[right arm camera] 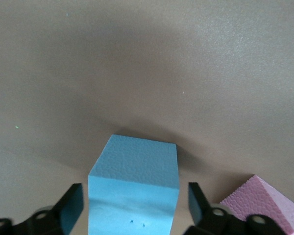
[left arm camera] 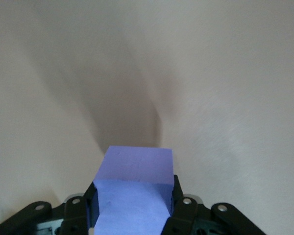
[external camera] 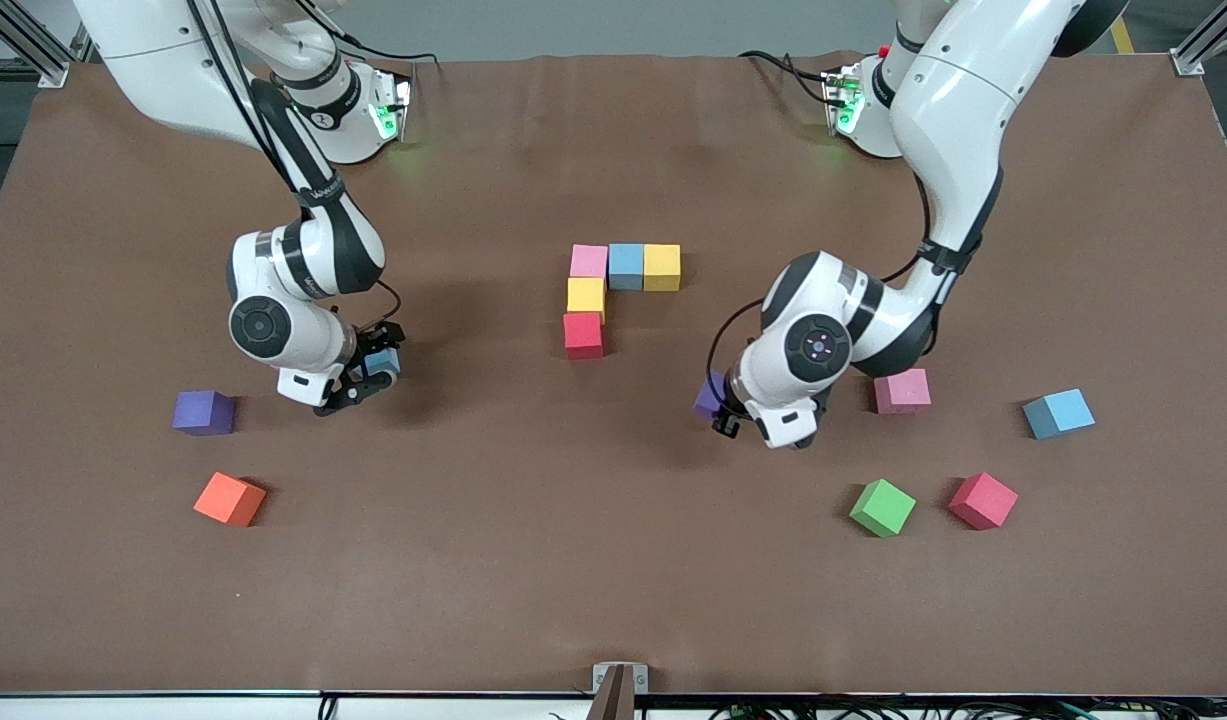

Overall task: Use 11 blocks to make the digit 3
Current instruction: 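Carry the purple cube beside pink with the left gripper while the right lifts cyan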

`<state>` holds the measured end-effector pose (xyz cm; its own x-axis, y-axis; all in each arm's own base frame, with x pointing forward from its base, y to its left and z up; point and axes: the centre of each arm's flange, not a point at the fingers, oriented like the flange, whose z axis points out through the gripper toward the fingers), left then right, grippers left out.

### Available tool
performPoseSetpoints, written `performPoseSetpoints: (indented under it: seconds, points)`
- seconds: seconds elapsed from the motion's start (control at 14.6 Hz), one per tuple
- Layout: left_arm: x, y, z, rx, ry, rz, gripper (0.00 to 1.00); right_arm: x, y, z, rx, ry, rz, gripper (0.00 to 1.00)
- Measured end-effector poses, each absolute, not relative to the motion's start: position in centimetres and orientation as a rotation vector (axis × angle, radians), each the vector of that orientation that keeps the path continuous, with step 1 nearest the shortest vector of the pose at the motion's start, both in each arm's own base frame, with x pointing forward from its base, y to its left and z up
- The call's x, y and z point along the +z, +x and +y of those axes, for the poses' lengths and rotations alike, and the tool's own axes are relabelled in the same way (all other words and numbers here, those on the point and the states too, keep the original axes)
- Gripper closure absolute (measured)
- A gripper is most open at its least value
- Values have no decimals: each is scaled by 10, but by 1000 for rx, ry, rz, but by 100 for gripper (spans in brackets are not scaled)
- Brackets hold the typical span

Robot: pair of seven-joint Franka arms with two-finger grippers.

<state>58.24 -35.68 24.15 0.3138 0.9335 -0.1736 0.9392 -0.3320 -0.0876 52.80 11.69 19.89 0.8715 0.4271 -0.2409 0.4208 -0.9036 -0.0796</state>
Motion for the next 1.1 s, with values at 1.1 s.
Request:
performPoseSetpoints:
  seconds: [1.1]
  points:
    - [209, 466, -473, -296, 2153, 2218, 44, 293, 597, 174, 167, -3068, -290, 48]
